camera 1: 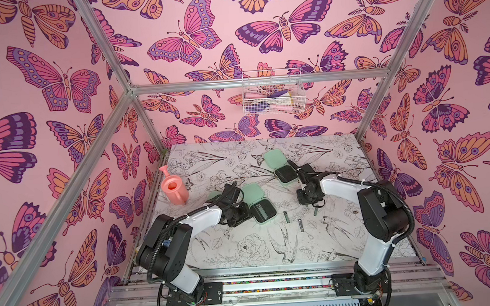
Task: Organize nail clipper sets
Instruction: Pick up the nail clipper from the center of the board.
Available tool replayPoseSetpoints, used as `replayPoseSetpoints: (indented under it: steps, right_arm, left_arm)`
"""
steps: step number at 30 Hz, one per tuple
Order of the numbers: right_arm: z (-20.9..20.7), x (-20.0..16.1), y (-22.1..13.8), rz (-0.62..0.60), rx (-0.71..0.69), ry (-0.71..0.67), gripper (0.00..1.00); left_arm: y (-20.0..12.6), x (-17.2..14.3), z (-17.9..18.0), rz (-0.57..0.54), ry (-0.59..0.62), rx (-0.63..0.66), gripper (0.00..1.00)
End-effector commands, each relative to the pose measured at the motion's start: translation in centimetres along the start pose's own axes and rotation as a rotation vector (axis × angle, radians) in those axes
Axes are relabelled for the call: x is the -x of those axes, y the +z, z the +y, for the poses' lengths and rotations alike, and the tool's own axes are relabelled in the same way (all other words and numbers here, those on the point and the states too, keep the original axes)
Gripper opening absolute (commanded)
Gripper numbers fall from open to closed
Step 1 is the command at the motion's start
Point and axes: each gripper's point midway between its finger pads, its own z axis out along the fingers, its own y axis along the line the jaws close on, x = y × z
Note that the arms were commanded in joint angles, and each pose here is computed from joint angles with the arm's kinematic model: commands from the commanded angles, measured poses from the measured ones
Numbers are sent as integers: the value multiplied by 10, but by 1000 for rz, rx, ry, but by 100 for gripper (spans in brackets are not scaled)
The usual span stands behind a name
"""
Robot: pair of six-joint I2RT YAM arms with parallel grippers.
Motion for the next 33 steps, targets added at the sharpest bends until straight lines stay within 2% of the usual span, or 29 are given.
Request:
replayPoseSetpoints:
  steps: [1, 13, 19, 27, 33]
  right_arm:
    - [-5, -3, 6, 13, -18, 5, 23]
    - [-5, -1, 1, 5, -13, 6, 19]
    - [-3, 0, -7, -7, 3, 9, 8]
    - [13, 5, -47, -69, 59, -4, 6]
    - [61, 4, -80, -117, 151, -94, 6]
  left_arm:
    - [2, -1, -3, 13, 8, -3, 54]
    - [3, -1, -3, 15, 5, -2, 54]
    - [4, -1, -3, 17, 2, -4, 54]
    - [7, -2, -4, 16, 3, -7, 54]
    - [9, 0, -3, 5, 3, -2, 54]
